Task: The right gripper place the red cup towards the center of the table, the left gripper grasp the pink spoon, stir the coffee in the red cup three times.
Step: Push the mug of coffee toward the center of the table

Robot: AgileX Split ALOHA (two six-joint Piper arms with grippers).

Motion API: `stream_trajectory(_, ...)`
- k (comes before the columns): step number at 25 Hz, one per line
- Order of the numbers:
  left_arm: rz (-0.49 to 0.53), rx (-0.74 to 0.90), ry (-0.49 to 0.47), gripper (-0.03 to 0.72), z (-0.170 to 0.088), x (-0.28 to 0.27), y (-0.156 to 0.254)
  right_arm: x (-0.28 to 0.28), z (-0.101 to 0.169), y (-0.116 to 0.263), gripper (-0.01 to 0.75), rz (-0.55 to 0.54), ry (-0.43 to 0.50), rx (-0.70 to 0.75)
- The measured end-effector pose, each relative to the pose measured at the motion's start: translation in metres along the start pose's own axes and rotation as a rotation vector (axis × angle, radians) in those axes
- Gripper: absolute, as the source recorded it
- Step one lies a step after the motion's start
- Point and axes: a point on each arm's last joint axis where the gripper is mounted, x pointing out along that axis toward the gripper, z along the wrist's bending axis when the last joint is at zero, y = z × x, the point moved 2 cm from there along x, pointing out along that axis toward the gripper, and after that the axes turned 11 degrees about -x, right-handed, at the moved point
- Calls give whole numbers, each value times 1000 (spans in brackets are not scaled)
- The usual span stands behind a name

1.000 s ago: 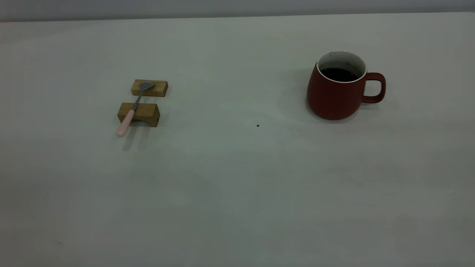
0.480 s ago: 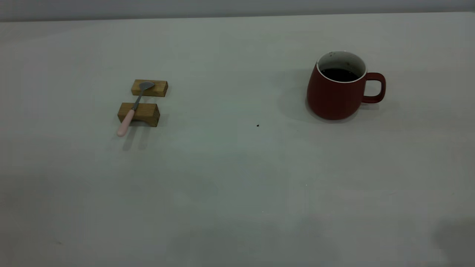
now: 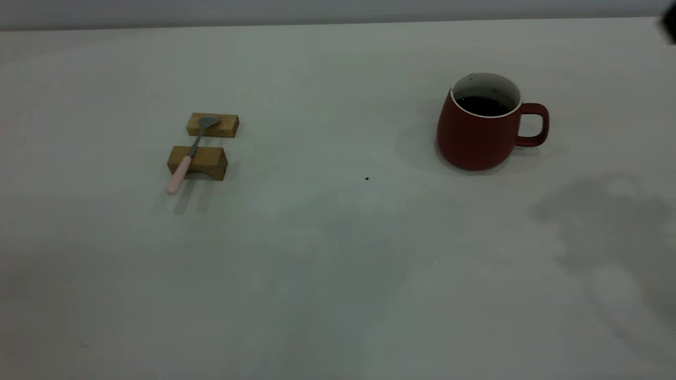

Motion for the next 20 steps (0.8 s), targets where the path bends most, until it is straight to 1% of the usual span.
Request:
stream_trajectory(1,0,0,0,425,0,0,0,14,-4,-3,592,5,-18,-35)
stream_trajectory(5,0,0,0,425,0,0,0,66,-17,-9,592,16,-71,-257)
stream_trajectory(6,0,0,0,425,0,0,0,76,-20,-10,592,14,-81,-327)
stream_trajectory(10,0,0,0,425,0,0,0,119,-27,-12,592,-7,-121,-532)
stream_trajectory(13,0,0,0,425,0,0,0,148,-31,-7,592,-22,-139,-585)
stream_trajectory(17,0,0,0,425,0,0,0,172,-39,5,592,-30,-144,-554)
stream_trajectory(20,0,0,0,425,0,0,0,185,-44,6,592,-39,-145,-522)
